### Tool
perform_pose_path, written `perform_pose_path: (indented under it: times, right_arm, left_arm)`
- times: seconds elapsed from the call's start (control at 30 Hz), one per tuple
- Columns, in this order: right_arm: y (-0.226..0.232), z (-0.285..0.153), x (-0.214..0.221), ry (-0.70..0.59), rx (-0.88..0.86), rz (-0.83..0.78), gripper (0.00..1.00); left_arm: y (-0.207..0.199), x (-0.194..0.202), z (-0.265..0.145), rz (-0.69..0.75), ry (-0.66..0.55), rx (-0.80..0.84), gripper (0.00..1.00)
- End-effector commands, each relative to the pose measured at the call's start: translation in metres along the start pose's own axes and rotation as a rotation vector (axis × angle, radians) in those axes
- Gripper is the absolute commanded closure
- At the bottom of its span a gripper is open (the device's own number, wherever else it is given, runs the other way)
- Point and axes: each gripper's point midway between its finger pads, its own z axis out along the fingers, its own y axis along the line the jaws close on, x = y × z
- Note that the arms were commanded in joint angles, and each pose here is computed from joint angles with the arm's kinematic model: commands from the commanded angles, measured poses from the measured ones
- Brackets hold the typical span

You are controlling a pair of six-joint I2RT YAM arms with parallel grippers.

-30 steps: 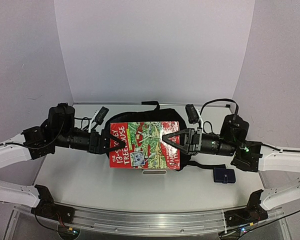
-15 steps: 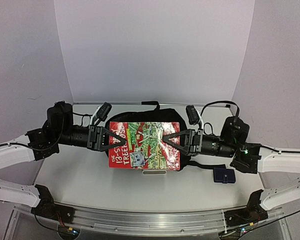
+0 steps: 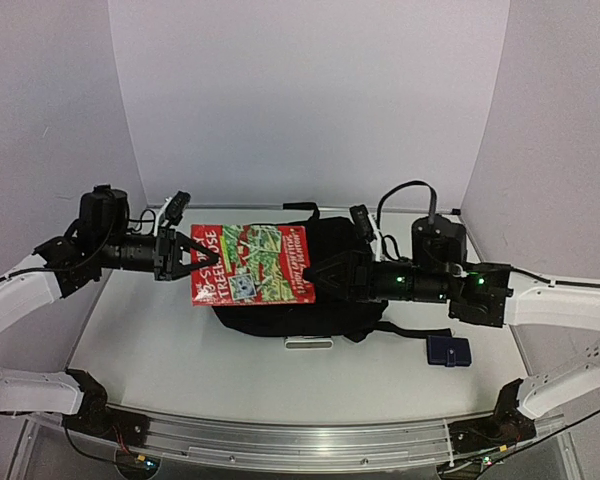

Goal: Pack the student bag
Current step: Pick up the book from the center of the board, then place the book in the student bag.

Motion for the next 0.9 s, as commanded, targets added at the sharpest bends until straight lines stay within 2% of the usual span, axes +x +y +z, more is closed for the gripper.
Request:
perform_pose_path:
  times: [0.0,0.2,0.3,0.5,0.73,0.87]
  right_arm:
    - [-0.003,0.017,-0.005,0.029,0.151,-0.195,0.28]
    - [-0.022,0.059,-0.008,0.104,0.315,-0.355,0.23]
    - [-0.033,0.083,-0.003,0.146,0.382,-0.426,0.22]
    - [-0.047,0.137,-0.002,0.200,0.433,-0.538,0.16]
    - [-0.066,0.195,0.015,0.286,0.442,-0.627,0.23]
    - [-0.068,0.221,0.027,0.322,0.388,-0.637,0.35]
  left_arm:
    - [0.009,-0.048,-0.041,0.107,-0.113,-0.136,1.00]
    - [0.076,-0.098,-0.102,0.018,-0.317,-0.412,1.00]
    - [0.100,-0.109,-0.130,-0.034,-0.404,-0.485,1.00]
    - [0.109,-0.117,-0.158,0.048,-0.532,-0.572,1.00]
    - [0.103,-0.112,-0.168,0.109,-0.552,-0.632,1.00]
    - [0.105,-0.111,-0.168,0.110,-0.543,-0.638,1.00]
